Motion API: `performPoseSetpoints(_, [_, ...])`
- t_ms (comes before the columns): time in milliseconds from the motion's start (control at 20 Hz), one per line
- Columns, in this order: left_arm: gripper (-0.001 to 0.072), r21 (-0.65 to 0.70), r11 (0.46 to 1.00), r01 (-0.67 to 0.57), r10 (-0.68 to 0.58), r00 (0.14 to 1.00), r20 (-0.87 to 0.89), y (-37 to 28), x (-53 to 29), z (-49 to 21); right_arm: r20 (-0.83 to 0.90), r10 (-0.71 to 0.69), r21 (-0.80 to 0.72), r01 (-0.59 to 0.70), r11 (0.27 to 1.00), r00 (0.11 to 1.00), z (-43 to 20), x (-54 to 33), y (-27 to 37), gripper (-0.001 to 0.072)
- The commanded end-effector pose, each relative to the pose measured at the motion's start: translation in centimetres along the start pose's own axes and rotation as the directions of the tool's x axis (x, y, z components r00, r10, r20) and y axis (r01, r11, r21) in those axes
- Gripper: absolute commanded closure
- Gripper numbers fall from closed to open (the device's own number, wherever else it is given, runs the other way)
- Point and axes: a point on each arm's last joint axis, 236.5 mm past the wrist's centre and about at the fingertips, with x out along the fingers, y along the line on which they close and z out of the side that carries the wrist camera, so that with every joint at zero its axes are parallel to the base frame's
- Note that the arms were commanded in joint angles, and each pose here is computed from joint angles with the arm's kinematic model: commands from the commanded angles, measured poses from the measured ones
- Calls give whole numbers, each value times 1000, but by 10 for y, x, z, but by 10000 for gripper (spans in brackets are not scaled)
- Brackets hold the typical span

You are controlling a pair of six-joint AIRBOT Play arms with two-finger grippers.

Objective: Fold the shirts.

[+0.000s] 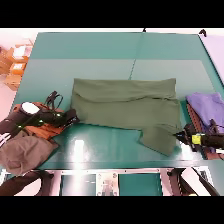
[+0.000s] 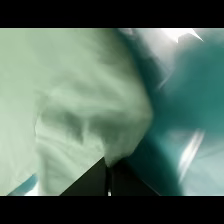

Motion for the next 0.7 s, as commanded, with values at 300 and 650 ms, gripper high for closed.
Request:
performPoseSetpoints(300, [683,122,985,-119,115,992,46,-21,-70,21,230,97,-185,-55,981,968,45,-94,96,693])
performPoseSetpoints(650, [683,204,975,-87,57,988,146,-64,-71,121,230,192,-254,-132,958,954,96,-53,172,692])
